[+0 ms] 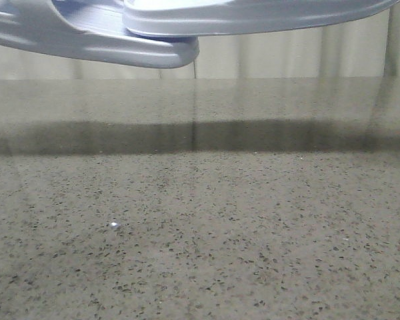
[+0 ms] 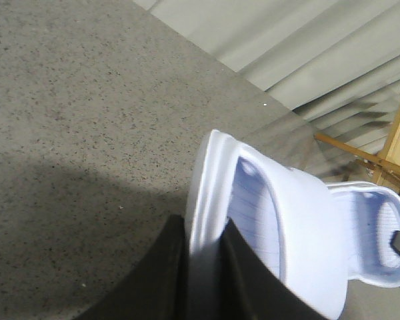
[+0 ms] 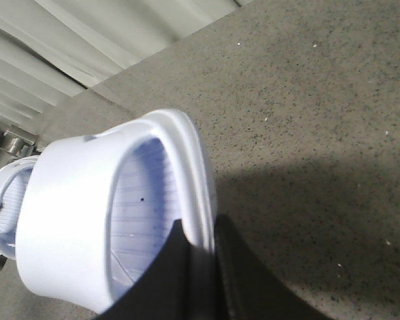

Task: Insert blue slippers together front up

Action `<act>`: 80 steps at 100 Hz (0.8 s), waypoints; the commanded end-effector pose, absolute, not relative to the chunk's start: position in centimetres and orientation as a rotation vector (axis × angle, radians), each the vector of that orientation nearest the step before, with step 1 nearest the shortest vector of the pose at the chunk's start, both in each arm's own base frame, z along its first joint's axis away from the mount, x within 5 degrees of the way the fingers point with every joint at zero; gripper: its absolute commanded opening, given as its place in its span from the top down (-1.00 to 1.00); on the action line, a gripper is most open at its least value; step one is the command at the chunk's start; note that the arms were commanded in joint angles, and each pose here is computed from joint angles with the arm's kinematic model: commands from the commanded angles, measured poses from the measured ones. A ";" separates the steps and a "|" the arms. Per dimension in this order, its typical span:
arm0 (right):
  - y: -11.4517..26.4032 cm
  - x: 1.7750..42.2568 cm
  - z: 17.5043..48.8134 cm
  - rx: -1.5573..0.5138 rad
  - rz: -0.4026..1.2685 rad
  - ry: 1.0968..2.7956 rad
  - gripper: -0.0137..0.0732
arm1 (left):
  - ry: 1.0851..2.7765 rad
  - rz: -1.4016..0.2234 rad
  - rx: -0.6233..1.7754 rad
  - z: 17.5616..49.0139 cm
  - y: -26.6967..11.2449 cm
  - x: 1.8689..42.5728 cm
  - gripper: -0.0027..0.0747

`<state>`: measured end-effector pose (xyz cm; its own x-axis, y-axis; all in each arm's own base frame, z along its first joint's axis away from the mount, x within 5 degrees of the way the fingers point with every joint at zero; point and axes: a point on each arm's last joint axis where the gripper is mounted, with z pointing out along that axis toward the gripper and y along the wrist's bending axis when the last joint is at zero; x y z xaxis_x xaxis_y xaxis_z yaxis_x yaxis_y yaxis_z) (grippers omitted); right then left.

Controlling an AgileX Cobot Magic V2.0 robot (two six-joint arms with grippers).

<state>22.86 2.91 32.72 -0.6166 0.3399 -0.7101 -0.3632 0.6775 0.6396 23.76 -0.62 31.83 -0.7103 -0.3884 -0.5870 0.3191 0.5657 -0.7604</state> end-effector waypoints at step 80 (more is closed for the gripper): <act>10.0 27.8 29.7 -0.165 1.357 1.841 0.93 | 1.791 -1.479 0.047 35.5 -2.9 22.9 0.89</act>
<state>27.86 8.71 27.77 -0.6903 0.3341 -0.6417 -0.4393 0.5112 0.7387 23.87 -1.62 33.05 -0.6913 -0.4501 -0.5653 0.3720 0.4491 -0.8124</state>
